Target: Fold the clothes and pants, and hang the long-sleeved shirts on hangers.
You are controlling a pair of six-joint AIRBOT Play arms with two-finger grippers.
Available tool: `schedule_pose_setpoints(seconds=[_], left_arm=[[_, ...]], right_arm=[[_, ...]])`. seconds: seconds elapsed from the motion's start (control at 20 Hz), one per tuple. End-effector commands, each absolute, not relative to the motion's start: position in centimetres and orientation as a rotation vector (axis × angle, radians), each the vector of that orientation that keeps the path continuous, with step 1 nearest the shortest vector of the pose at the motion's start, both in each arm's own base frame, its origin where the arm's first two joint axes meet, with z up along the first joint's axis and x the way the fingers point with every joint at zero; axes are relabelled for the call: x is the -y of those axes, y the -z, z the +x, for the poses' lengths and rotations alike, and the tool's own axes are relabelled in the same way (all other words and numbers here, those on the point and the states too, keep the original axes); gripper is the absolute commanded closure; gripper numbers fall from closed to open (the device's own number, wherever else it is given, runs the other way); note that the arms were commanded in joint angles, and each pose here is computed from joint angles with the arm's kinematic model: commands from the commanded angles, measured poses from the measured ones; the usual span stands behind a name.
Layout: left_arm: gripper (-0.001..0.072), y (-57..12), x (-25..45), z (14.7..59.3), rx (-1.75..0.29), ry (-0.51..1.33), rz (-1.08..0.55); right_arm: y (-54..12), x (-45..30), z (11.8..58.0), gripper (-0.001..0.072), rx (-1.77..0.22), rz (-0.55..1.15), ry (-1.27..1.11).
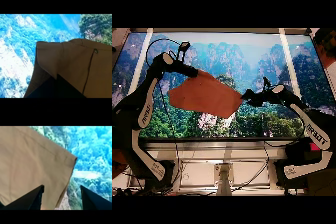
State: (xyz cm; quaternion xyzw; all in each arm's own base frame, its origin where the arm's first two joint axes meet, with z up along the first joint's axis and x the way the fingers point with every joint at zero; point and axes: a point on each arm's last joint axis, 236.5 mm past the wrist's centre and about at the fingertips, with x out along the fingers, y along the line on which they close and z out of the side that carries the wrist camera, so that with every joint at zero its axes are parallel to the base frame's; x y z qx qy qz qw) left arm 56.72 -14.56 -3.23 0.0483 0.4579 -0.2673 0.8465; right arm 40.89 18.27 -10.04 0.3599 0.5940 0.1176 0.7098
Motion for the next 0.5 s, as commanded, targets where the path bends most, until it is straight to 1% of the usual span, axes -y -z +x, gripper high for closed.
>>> schedule_pose_setpoints(seconds=[0.0,0.2,0.25,0.3,0.35,0.45], left_arm=[[0.0694,3.2,14.6,56.8,-0.964,0.563,0.104],[0.0694,3.2,14.6,56.7,-0.964,0.564,0.103],[0.0694,3.2,14.6,56.7,-0.964,0.564,0.103],[0.0694,3.1,14.6,56.8,-0.963,0.563,0.103],[0.0694,3.1,14.6,56.8,-0.963,0.564,0.103],[0.0693,3.2,14.6,56.8,-0.964,0.564,0.101]], right_arm=[[10.9,-18.3,41.4,0.0225,-1.313,0.837,-0.224],[11.4,-18.6,42.4,0.0228,-1.314,0.841,-0.227],[11.2,-18.8,42.9,0.025,-1.306,0.838,-0.233],[11.0,-19.1,43.3,0.0254,-1.298,0.833,-0.241],[10.7,-19.3,43.8,0.0274,-1.29,0.829,-0.248],[10.4,-19.5,44.5,0.0364,-1.262,0.817,-0.251]])
